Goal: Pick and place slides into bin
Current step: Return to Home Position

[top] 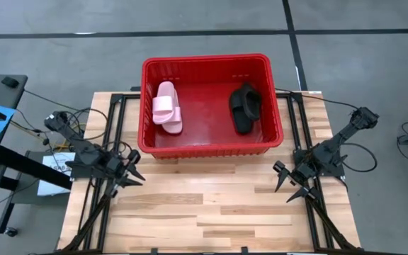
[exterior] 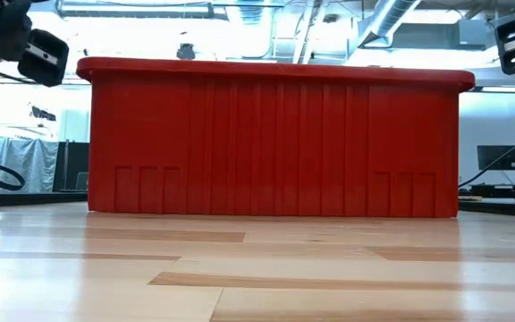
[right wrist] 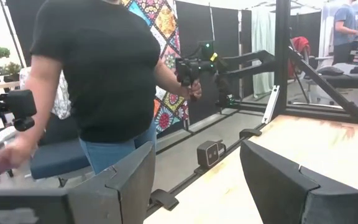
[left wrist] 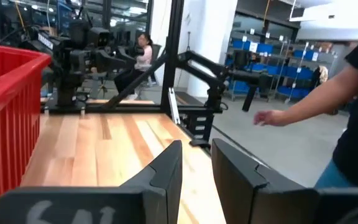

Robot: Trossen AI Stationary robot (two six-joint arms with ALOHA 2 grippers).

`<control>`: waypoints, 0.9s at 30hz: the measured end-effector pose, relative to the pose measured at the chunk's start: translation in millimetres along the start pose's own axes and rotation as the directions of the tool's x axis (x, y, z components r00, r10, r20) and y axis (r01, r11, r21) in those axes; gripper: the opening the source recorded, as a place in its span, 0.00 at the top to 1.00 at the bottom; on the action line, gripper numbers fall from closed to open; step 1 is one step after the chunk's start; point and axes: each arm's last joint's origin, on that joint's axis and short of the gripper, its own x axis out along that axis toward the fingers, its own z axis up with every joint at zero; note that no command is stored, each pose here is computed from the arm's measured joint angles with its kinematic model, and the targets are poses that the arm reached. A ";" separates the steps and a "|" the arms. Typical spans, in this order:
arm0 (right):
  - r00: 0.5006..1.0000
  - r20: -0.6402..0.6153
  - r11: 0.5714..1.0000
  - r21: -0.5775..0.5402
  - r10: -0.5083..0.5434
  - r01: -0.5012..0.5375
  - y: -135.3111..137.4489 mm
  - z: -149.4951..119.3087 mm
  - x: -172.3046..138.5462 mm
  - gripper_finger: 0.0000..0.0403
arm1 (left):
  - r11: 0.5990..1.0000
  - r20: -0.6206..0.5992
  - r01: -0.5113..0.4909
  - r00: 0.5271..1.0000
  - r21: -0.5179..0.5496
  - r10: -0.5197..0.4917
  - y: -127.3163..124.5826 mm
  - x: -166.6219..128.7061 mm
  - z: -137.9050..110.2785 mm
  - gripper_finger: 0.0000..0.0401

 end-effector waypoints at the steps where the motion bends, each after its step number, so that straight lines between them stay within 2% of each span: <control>1: 1.000 0.000 1.000 0.000 0.000 0.000 0.0 0.0 0.0 0.44 | 1.000 -0.019 -0.002 1.000 0.005 0.002 0.4 -0.6 -1.7 0.81; 7: 1.000 -0.008 1.000 0.001 0.000 0.000 -0.1 -0.9 0.0 0.44 | 0.998 -0.041 -0.035 0.998 0.051 0.037 1.8 -1.1 -4.3 0.81; 12: 1.000 -0.008 1.000 0.001 0.000 0.000 -0.1 -0.8 0.0 0.44 | 0.999 -0.135 -0.025 0.990 0.049 0.031 2.6 -1.8 -13.4 0.81; 24: 1.000 -0.008 1.000 0.001 0.000 0.000 -0.1 -1.0 0.0 0.44 | 0.999 -0.151 -0.002 0.989 0.052 0.010 2.0 -1.6 -14.7 0.81; 27: 1.000 -0.008 1.000 0.001 0.000 0.000 -0.1 -1.0 0.0 0.44 | 0.996 -0.156 0.019 0.988 0.086 -0.005 1.6 -1.6 -15.1 0.81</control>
